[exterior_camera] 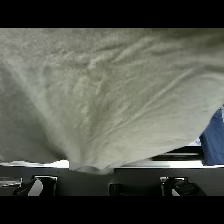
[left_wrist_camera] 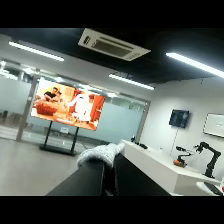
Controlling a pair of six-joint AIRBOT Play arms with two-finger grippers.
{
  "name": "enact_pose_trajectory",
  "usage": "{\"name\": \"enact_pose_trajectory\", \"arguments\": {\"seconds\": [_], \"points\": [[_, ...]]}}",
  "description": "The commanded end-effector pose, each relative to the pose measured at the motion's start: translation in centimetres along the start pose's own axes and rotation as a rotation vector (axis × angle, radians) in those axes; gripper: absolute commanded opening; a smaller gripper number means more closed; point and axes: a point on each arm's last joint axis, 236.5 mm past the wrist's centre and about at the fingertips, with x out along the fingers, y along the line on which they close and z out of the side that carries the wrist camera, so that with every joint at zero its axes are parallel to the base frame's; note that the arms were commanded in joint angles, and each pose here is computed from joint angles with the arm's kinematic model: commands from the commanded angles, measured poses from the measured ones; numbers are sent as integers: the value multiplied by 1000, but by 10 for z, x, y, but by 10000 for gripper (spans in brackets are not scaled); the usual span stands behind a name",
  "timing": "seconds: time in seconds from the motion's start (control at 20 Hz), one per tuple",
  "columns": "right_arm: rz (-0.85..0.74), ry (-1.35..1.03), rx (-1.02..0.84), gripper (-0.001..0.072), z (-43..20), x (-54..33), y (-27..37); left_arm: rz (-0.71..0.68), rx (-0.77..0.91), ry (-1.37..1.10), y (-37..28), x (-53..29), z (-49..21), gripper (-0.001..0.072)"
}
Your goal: Fold the clothes and pants, and hang the long-sleeved shirts on hangers.
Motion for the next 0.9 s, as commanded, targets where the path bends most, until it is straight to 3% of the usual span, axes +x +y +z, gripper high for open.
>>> {"name": "enact_pose_trajectory", "arguments": {"seconds": [0.0, 0.15, 0.25, 0.4, 0.65, 0.85], "points": [[-69, 352, -35, 40, -90, 54, -9, 44, -15, 149, 54, 40, -55, 22], [-140, 768, -56, 42, -230, 129, -16, 70, -45, 436, 132, 87, -179, 23], [-135, 911, -46, 41, -325, 187, -11, 85, -174, 672, 179, 101, -295, 22], [-243, 1015, 128, 41, -434, 244, -14, 108, -373, 978, 216, 86, -443, 22], [-206, 1019, 295, 41, -489, 281, 10, 86, -473, 1397, 214, 14, -576, 22], [-203, 1046, 315, 63, -502, 281, 13, 215, -464, 1701, 216, -55, -622, 40]]}}
